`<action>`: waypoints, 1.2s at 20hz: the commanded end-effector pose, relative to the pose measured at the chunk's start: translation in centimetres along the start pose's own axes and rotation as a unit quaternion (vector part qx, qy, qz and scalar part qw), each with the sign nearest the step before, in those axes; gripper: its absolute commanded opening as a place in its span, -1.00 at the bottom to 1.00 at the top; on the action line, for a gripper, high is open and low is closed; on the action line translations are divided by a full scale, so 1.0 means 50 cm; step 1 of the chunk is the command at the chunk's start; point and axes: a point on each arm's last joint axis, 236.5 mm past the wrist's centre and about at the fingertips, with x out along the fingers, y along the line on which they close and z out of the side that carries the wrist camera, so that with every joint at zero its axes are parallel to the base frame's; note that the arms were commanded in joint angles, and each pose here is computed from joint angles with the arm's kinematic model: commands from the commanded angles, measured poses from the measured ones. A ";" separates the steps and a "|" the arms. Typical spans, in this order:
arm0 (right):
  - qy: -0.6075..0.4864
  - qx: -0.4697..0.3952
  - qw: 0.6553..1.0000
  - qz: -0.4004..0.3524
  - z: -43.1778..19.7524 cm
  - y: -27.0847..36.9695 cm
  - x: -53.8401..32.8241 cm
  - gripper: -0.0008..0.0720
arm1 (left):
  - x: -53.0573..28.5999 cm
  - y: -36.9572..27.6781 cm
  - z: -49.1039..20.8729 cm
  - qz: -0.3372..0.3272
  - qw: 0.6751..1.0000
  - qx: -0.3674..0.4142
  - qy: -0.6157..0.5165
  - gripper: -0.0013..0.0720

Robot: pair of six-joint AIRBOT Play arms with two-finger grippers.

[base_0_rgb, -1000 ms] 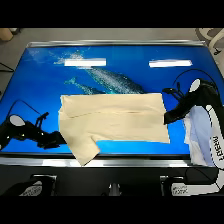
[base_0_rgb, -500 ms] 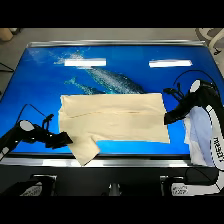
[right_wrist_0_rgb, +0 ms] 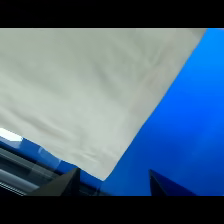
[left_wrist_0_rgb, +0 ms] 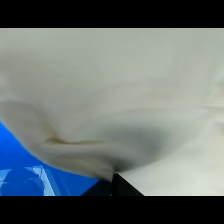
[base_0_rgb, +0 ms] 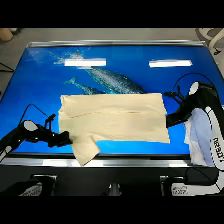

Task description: Fold the shirts.

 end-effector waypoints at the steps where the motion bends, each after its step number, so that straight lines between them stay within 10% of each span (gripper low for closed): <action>1: 0.015 0.005 1.000 0.008 -0.024 0.011 0.030 0.30 | -0.008 -0.003 0.007 0.001 1.000 0.006 -0.012 -0.87; 24: 0.006 0.048 0.998 0.043 -0.072 0.069 0.118 0.07 | -0.023 -0.011 0.020 -0.002 0.999 0.016 -0.035 -0.87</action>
